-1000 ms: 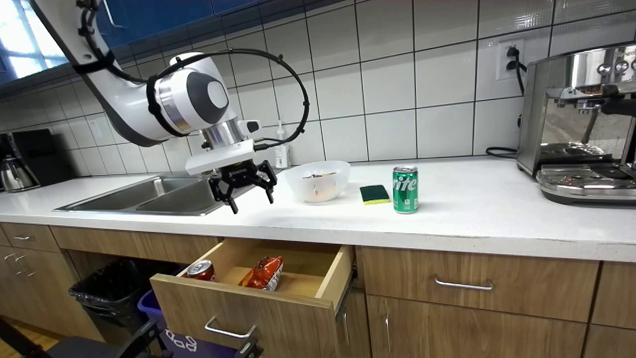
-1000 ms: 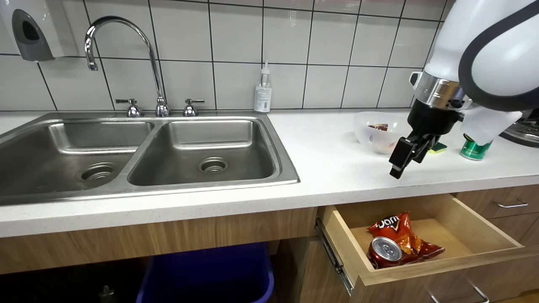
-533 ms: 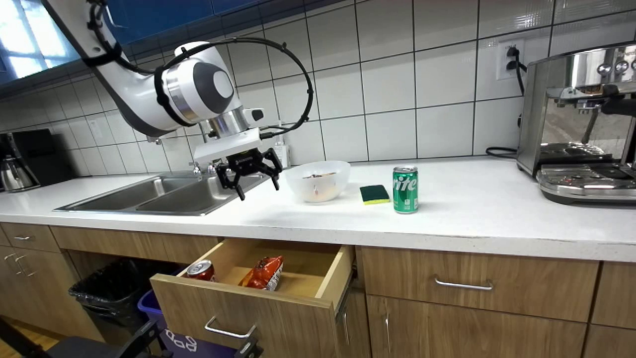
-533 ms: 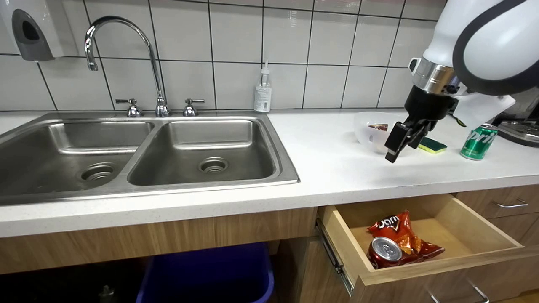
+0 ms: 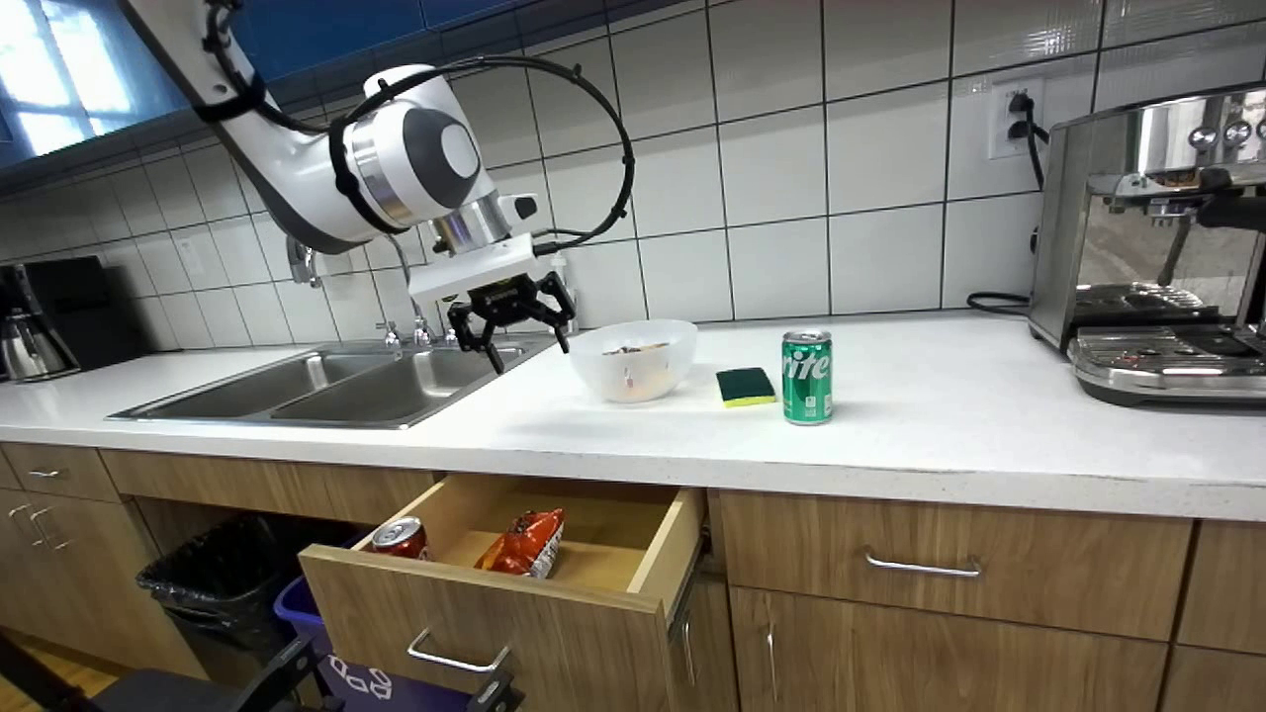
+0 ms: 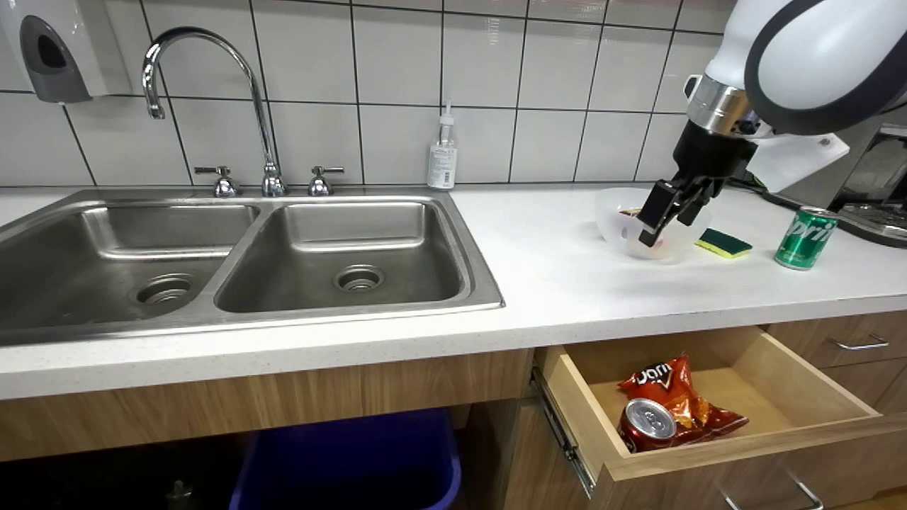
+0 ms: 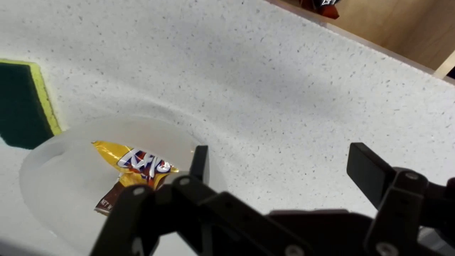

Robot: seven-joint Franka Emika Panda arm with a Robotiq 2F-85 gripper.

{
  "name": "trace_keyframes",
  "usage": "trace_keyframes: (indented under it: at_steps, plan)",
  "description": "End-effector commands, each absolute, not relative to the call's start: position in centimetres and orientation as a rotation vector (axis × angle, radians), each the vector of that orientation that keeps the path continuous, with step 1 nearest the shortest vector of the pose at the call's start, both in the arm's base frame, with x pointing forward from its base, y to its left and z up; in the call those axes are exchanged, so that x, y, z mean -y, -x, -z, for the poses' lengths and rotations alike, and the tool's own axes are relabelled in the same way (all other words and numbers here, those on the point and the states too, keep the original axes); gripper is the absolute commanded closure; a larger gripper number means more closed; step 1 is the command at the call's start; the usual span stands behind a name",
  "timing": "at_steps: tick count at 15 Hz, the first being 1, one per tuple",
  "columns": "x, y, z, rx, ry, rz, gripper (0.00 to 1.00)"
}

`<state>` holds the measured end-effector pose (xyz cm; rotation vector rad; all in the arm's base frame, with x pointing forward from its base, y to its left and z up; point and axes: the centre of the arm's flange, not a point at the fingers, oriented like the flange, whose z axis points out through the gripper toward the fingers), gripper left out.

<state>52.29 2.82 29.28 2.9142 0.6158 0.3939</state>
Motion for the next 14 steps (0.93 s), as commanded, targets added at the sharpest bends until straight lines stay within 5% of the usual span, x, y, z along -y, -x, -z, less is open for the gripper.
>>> trace_keyframes:
  at_steps: [1,14]
  plan:
    - [-1.8,-54.9,-29.8,-0.608,-2.923,-0.397,0.0]
    - [1.6,-61.7,-29.8,-0.401,-3.001,-0.417,0.0]
